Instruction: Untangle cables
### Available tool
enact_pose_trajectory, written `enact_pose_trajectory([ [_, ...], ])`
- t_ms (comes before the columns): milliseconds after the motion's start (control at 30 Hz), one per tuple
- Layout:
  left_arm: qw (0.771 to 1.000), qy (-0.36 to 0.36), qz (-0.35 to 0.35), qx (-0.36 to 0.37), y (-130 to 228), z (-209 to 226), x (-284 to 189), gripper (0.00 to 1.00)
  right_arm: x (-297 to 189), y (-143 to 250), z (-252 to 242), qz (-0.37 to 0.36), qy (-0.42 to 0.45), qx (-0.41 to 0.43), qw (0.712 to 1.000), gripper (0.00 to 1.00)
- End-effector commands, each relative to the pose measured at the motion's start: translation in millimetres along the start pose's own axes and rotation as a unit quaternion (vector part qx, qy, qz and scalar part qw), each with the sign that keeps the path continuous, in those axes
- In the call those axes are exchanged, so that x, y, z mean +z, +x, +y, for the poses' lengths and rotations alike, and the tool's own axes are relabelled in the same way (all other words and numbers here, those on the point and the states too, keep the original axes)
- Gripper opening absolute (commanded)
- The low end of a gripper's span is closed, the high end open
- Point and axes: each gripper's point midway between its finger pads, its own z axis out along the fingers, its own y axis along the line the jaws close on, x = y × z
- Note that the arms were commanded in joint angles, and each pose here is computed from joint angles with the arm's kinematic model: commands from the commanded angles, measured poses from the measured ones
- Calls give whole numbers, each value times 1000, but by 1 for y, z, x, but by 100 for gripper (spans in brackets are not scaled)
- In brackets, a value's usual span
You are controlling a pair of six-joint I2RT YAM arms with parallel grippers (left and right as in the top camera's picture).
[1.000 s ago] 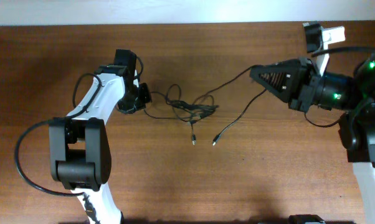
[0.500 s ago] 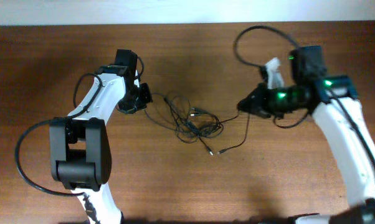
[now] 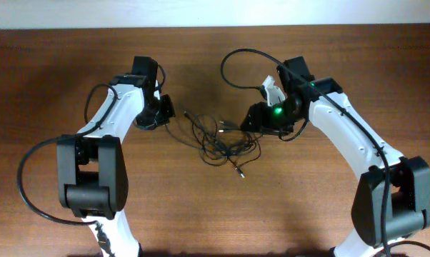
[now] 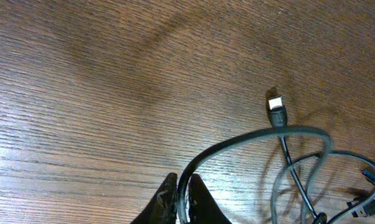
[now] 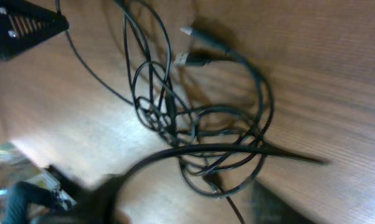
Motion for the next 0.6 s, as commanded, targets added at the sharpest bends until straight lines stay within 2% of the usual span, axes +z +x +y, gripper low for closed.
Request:
enact_pose_trajectory([
  [0,1000,2,-17,-4,-5,-2,-10,31,0,-8,-7,-18,20,11,1000,91],
  [67,1000,3,-18,-4,-5,-3,-10,66,0,-13,-6,-28,17,8,999,92],
  [167,1000,16,-19,2,-6,-10,-10,90,-5,-36,4,-70,3,-4,998,93],
  [300,1000,19,-20,7,-5,-15,-10,99,-32,-55,30,-96,-6,-23,995,93],
  [433,1000,19,-21,7,-5,-15,-10,99,-19,-42,67,-81,-16,-84,993,92],
  [500,1000,18,-22,7,-6,-15,-10,99,-5,-32,83,-77,6,-113,991,84],
  [567,1000,18,-22,7,-6,-15,-10,99,10,-19,97,-71,28,-142,987,61],
])
